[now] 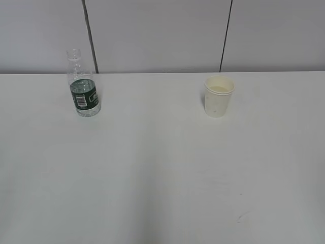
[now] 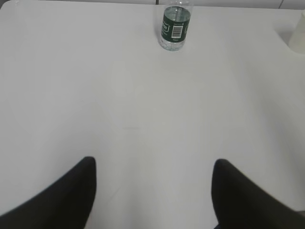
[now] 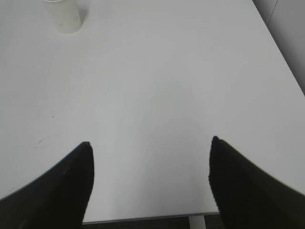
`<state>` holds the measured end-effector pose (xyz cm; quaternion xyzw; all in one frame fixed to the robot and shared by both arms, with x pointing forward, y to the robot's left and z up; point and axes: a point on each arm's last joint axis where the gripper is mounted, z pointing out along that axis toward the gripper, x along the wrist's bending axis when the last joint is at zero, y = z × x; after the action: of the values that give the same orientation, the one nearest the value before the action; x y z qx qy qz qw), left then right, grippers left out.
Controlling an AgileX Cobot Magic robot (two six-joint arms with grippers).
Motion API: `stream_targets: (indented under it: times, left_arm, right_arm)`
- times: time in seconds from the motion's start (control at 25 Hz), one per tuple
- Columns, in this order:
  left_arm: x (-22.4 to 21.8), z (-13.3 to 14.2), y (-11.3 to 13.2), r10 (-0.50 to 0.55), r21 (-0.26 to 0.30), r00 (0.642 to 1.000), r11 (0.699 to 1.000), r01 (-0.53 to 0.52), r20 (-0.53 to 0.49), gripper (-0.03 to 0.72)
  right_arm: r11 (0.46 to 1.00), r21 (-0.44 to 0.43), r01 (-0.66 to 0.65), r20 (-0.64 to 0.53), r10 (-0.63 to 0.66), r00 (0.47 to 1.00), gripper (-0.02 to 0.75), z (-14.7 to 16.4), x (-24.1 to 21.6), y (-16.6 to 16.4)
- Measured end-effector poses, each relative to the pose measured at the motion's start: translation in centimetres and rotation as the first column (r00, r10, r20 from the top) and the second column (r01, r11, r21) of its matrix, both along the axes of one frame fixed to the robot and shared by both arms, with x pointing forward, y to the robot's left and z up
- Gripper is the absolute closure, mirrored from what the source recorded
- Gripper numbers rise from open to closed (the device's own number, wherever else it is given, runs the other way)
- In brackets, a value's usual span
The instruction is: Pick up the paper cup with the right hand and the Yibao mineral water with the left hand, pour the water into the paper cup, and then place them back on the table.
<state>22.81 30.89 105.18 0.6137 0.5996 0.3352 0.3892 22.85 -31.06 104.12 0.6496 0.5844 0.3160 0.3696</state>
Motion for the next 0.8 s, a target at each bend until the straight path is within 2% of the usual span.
stream_targets:
  times: [0.8]
  left_arm:
    - [-0.01,0.0,-0.03,0.013,-0.002,1.0,1.0,-0.013,0.0,0.225]
  right_arm:
    - [1.0,0.0,0.0,0.002,0.0,1.0,0.152,0.02,0.01,0.0]
